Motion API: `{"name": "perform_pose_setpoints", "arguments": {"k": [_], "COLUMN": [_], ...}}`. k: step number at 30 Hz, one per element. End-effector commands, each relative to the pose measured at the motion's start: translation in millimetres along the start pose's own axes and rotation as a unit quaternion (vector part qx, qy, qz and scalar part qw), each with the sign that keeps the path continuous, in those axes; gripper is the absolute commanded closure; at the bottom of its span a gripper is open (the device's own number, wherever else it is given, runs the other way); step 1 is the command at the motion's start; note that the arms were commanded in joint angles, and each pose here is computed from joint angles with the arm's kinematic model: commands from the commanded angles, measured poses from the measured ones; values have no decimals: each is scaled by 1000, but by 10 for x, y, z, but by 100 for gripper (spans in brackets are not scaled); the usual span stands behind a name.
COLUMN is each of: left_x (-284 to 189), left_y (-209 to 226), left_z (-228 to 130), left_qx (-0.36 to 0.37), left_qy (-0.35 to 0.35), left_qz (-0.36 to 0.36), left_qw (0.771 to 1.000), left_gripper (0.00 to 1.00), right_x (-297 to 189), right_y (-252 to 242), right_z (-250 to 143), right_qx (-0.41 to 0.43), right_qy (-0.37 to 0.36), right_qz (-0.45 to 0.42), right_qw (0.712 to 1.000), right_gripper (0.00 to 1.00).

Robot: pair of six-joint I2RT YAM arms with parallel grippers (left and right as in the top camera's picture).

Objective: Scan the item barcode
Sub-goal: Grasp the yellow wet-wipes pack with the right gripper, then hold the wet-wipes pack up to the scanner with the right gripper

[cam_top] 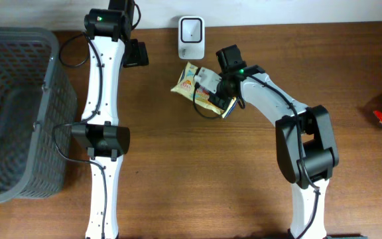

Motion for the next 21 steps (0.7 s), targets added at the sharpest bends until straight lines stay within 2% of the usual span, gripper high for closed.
{"name": "perform_pose_setpoints", "arguments": {"k": [1, 2, 3, 5, 8, 10, 12, 13, 14, 15, 16, 18, 21], "left_x": [15, 15, 15, 15, 15, 15, 15, 15, 15, 15, 15, 15, 15], "left_y": [-5, -5, -5, -5, -5, -5, -5, -5, -5, -5, -5, -5, -6], "left_z": [-9, -9, -9, -9, -9, -9, -9, -9, -9, -9, -9, -9, -9], "left_qx": [-1, -1, -1, -1, -1, -1, -1, -1, -1, -1, -1, -1, -1], "left_qy": [3, 3, 3, 3, 3, 3, 3, 3, 3, 3, 3, 3, 3], "left_qz": [-1, -1, -1, -1, -1, -1, -1, -1, -1, -1, -1, -1, -1], "left_qw": [1000, 1000, 1000, 1000, 1000, 1000, 1000, 1000, 1000, 1000, 1000, 1000, 1000], "left_gripper": [1, 1, 1, 1, 1, 1, 1, 1, 1, 1, 1, 1, 1], "right_x": [-333, -392, -441, -386, 12, 221, 426, 524, 577, 577, 561, 504, 123], "right_y": [-150, -201, -393, -542, -307, -84, 17, 11, 19, 23, 1, -140, -277], "right_z": [304, 315, 263, 225, 102, 16, -202, -319, -378, -374, -350, -326, -26], "right_qx": [186, 185, 185, 188, 102, 99, 109, 111, 112, 114, 131, 178, 178], "right_qy": [-39, -40, -27, -29, -12, -6, 31, 53, 64, 64, 62, 69, 39], "right_qz": [-27, -44, -106, -136, -56, 8, 27, 20, 19, 19, 14, -24, -44], "right_qw": [981, 981, 977, 972, 993, 995, 993, 992, 991, 991, 989, 981, 982], "right_gripper": [70, 14, 2, 2, 2, 2, 2, 5, 52, 89, 96, 96, 96]}}
Point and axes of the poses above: each gripper's point midway between its finger pads, its own x axis out along the fingers, its own y axis along the line the jaws close on, z = x × y, the point moved 2 cm from there along -x, back along the fingers, and after that the axes turned 1 degree about -x, right-handed, at the moved point
